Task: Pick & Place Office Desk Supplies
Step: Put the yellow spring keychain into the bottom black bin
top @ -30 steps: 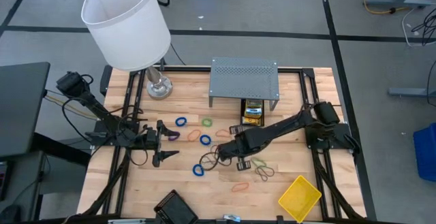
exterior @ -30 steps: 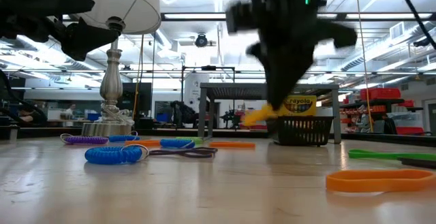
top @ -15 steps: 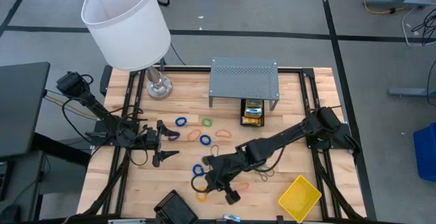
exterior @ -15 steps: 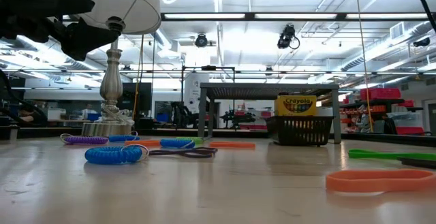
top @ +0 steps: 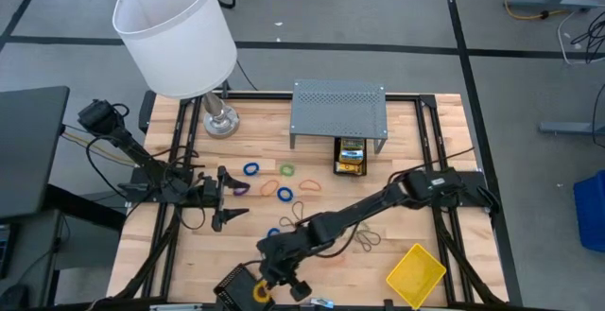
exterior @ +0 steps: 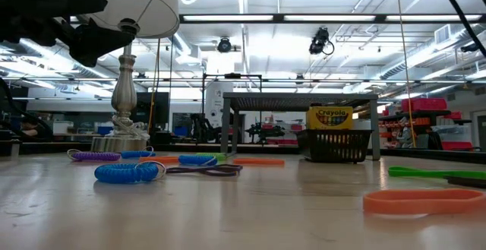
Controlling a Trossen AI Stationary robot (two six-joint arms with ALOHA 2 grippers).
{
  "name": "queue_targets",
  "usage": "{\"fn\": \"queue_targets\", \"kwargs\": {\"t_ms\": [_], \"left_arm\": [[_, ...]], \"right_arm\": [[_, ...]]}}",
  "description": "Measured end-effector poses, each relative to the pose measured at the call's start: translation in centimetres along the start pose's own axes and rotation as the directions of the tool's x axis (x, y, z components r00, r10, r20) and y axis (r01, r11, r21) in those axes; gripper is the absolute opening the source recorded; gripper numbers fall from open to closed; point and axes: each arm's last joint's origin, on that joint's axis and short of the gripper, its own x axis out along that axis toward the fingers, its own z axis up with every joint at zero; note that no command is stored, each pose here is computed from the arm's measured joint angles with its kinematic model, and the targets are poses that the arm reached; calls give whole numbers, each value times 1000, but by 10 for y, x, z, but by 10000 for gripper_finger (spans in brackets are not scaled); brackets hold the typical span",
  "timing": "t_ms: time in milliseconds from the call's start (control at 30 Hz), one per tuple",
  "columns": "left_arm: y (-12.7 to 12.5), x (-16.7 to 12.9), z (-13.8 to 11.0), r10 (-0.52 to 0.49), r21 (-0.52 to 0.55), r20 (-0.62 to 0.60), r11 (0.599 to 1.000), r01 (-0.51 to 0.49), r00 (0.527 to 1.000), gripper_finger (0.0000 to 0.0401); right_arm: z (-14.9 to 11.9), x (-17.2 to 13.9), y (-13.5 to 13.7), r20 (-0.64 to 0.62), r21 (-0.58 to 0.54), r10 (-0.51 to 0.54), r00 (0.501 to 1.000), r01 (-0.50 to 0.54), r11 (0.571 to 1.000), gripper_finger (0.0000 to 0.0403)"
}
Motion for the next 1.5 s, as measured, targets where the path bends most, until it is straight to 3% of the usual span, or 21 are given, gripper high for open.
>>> {"fn": "queue_targets", "kwargs": {"t_ms": [200, 700, 900, 967, 1033, 1100, 1200, 1267, 1300, 1500], "left_arm": [[0, 0, 1, -1, -5, 6, 1000, 1, 1000, 346], [-1, 0, 2, -40, -31, 9, 999, 40, 999, 346], [-19, -2, 12, -232, -80, 22, 969, 233, 972, 339], [-28, -4, 19, -283, -61, 32, 957, 284, 959, 331], [-37, -6, 24, -306, -38, 30, 951, 307, 952, 325], [-43, -8, 27, -288, -29, 15, 957, 288, 958, 321], [-46, -11, 26, -233, -44, -9, 972, 232, 972, 319], [-46, -11, 24, -202, -78, -23, 977, 199, 979, 319], [-45, -11, 23, -186, -98, -31, 978, 183, 982, 319], [-42, -10, 23, -119, -170, -29, 979, 113, 992, 319]], "right_arm": [[-3, 18, -11, -33, -9, -5, 999, 5, 1000, 0], [-2, 20, -11, -16, -26, 30, 999, -30, 999, 0], [-1, 19, -8, -27, -50, 17, 999, -18, 999, 0], [-1, 17, -6, -45, -62, -42, 998, 39, 997, 0], [0, 13, -6, -75, -75, -166, 983, 160, 984, 0], [2, 6, -7, -97, -107, -366, 926, 356, 929, 0], [8, -9, -9, -105, -207, -656, 748, 628, 750, 0], [13, -19, -11, -91, -270, -771, 631, 729, 628, 0], [14, -22, -12, -86, -292, -801, 592, 754, 588, 0], [15, -29, -20, -86, -363, -862, 499, 790, 494, 0]]}}
